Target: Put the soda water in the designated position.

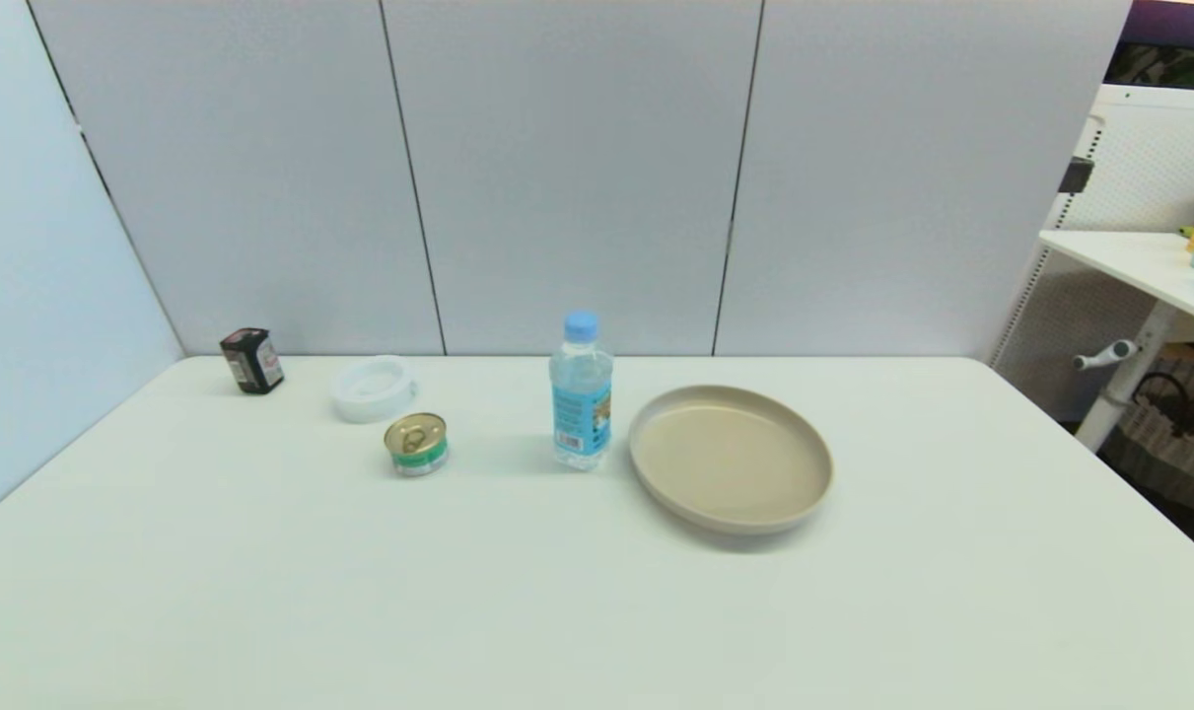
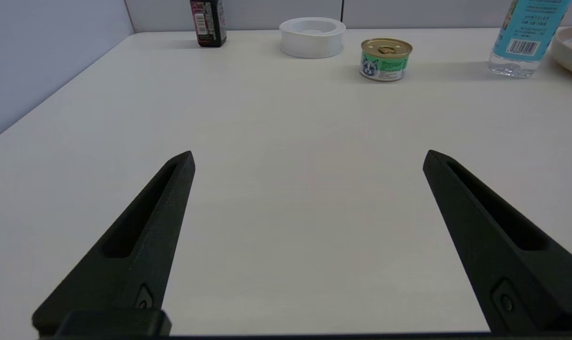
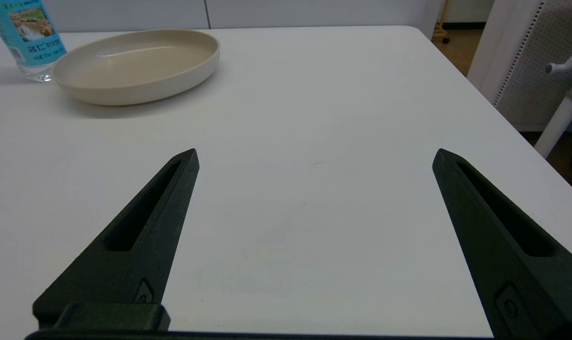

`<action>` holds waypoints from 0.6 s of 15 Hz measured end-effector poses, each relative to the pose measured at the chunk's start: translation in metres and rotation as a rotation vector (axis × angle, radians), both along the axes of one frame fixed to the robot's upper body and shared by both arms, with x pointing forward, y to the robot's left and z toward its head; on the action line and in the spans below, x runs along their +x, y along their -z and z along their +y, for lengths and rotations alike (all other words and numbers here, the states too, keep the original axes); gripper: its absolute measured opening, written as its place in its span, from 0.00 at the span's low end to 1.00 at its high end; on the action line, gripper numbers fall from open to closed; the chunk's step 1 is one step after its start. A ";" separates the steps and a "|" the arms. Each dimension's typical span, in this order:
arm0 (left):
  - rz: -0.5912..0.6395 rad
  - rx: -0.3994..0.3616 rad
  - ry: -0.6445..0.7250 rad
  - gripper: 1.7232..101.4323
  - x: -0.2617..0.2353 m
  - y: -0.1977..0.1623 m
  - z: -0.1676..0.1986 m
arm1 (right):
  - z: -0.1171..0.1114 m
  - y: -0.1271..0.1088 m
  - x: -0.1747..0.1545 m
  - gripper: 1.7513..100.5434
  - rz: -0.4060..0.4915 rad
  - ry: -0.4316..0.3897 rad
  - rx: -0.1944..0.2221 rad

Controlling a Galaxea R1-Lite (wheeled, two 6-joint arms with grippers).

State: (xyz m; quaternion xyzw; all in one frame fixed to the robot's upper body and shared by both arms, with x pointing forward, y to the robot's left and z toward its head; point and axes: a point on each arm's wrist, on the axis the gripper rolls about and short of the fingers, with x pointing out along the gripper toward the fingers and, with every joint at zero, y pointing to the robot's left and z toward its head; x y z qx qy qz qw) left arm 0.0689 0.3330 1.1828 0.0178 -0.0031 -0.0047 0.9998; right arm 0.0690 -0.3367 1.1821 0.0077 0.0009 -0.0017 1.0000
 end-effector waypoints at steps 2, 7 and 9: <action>0.001 -0.012 -0.001 0.96 0.000 0.000 0.000 | 0.000 0.000 0.000 0.97 0.000 0.000 0.000; 0.002 -0.022 -0.019 0.96 0.000 0.000 0.000 | 0.000 0.000 0.000 0.97 0.000 0.000 0.000; 0.002 -0.034 -0.024 0.96 0.000 0.000 0.001 | 0.000 0.000 0.000 0.97 0.000 0.000 0.000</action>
